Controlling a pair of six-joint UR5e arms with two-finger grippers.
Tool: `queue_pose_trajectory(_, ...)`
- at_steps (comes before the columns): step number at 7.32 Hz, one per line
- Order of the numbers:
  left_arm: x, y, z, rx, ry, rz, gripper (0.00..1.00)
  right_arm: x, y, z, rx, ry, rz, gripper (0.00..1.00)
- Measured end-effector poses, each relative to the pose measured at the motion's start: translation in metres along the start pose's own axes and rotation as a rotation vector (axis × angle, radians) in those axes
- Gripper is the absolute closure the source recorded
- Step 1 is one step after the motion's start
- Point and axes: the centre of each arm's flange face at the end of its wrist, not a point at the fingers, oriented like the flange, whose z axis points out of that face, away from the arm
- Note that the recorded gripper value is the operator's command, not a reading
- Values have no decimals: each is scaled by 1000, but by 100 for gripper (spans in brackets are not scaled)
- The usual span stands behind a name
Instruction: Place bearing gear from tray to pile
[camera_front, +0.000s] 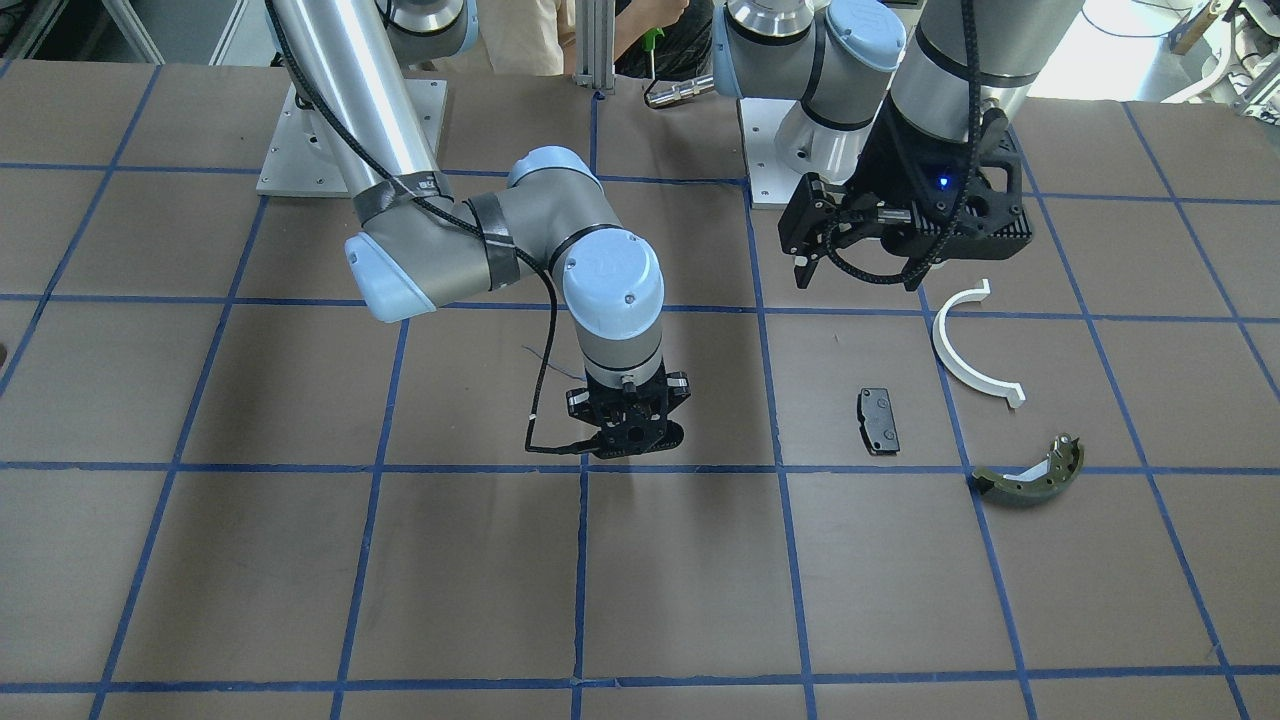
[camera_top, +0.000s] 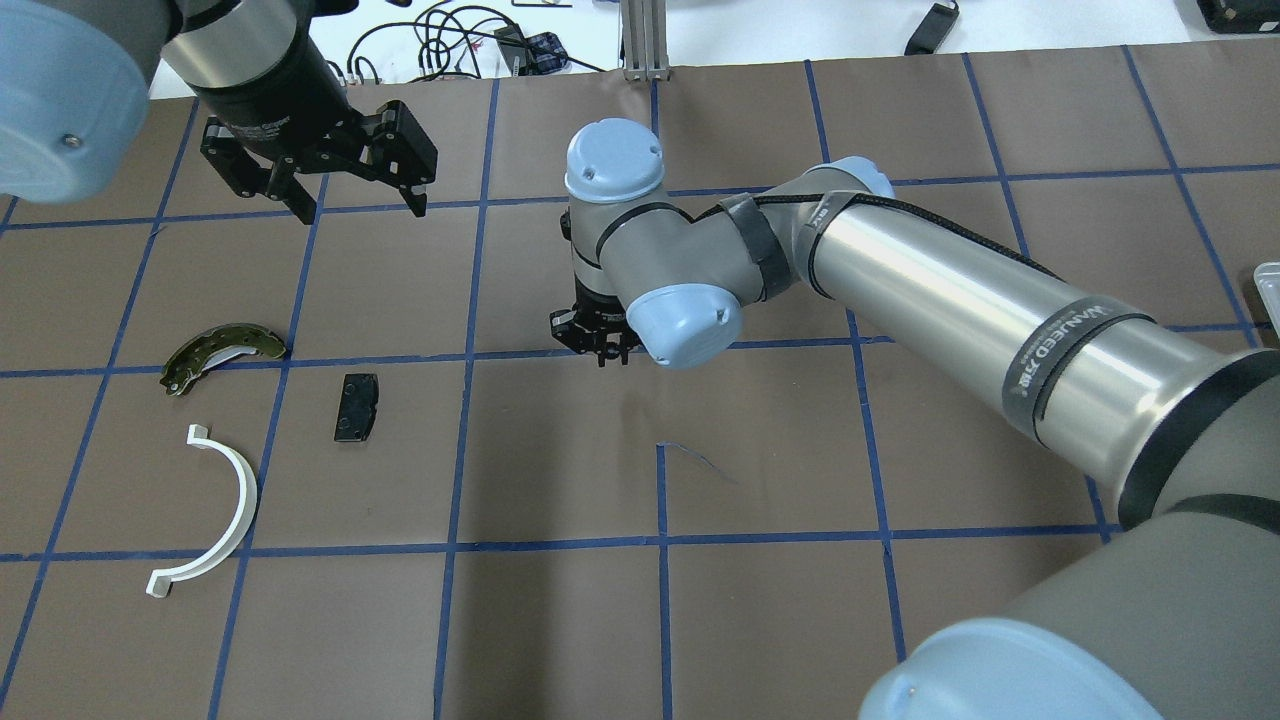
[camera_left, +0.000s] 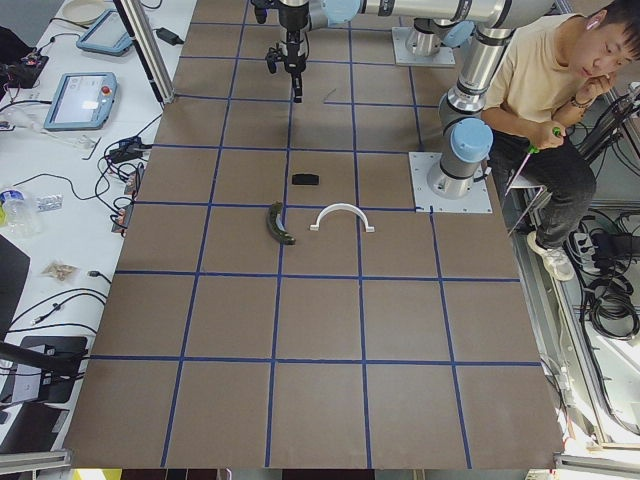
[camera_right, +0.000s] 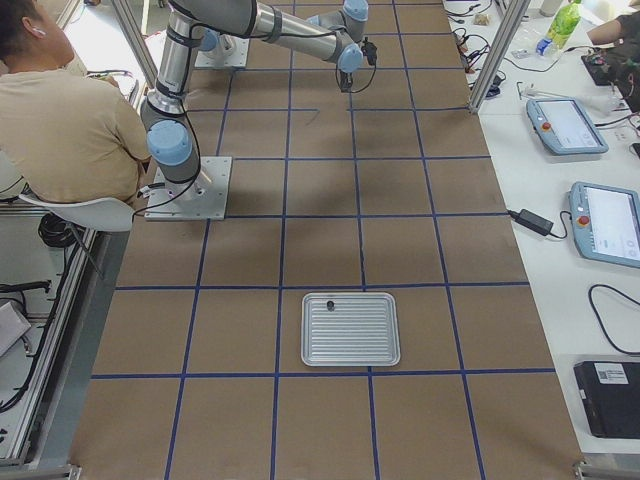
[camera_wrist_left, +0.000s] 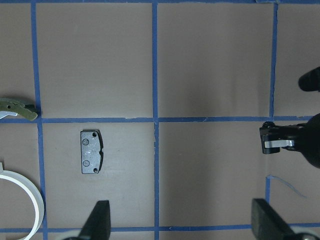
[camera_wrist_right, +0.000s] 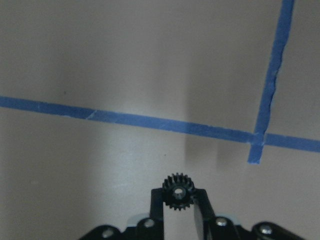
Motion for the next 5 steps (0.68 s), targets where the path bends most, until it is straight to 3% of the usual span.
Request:
queue_pose_trajectory(2,0,2,-3,5,2,0,0,-8,9,6,7,5,-10,11)
queue_pose_trajectory(5,-1,3,4,-3,-3,2,0,27,-8,-24,50,9,0,5)
